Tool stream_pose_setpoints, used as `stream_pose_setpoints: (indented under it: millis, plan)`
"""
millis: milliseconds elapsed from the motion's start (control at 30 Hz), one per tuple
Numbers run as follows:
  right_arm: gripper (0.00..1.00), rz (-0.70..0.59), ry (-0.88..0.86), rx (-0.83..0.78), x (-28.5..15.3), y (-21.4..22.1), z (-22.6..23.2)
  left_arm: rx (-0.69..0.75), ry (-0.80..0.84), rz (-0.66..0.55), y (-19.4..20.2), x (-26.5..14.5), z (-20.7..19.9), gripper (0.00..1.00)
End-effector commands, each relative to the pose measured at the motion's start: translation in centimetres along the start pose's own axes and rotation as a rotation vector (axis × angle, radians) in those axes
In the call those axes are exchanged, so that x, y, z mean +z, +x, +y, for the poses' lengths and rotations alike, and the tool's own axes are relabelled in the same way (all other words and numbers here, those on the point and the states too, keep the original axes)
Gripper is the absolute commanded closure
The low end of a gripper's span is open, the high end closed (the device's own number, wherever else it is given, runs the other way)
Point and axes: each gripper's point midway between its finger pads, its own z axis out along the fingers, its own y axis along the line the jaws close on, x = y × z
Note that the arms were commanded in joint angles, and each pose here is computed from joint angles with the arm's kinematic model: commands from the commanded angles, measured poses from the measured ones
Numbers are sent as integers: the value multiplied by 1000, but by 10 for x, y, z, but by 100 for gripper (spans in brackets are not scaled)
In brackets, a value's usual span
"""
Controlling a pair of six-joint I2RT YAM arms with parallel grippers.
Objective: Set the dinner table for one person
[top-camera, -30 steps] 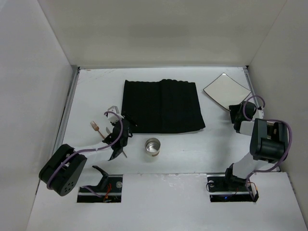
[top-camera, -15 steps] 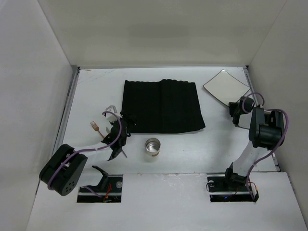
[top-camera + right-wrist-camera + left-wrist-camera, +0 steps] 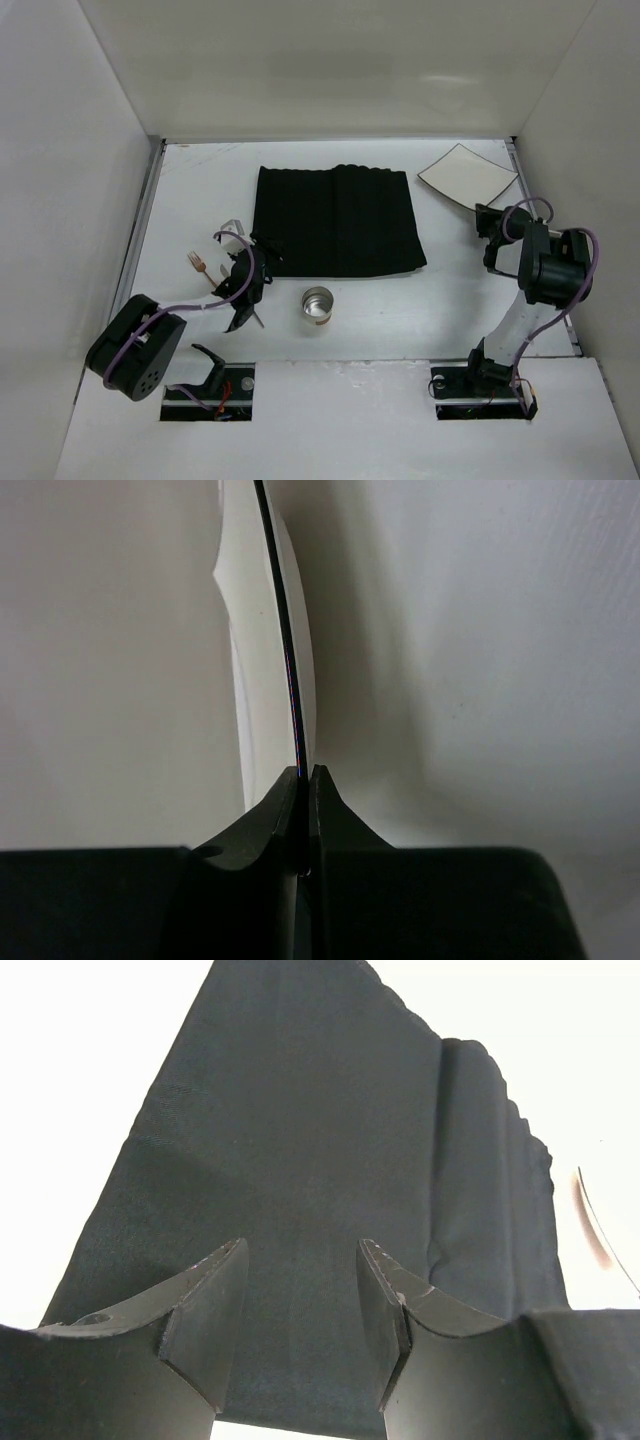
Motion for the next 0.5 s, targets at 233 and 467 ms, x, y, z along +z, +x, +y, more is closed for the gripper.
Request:
stream_pose_setpoints:
  millis: [233,467]
  plan:
    - [96,173,-613,15,-95,13,181,-34,46,-39,-11,4,-16,56]
    - [95,405,-665,-29,-134,115,196,-45,56,-51,-16,2,-19,56]
